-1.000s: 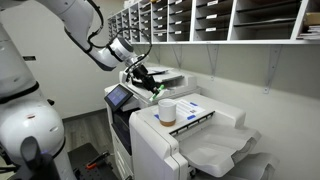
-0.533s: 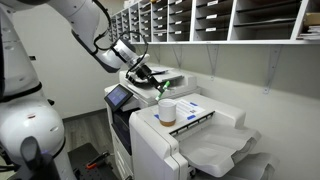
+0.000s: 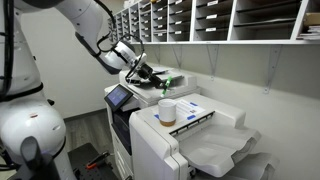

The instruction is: Put the marker in the cup

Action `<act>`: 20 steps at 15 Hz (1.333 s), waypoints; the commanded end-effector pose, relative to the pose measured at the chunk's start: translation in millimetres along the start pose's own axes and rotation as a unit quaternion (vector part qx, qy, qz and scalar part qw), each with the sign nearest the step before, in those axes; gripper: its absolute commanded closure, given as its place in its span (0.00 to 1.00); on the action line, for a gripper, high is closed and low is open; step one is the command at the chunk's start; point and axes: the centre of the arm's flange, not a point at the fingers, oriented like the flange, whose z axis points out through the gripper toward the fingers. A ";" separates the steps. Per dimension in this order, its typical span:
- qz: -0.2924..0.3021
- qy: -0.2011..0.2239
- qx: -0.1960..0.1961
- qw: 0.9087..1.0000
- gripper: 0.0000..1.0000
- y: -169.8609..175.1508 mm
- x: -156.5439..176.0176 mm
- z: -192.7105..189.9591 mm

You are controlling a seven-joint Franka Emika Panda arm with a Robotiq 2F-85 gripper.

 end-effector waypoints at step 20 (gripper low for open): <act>0.065 0.135 -0.018 0.989 0.95 54.6 -61.9 46.1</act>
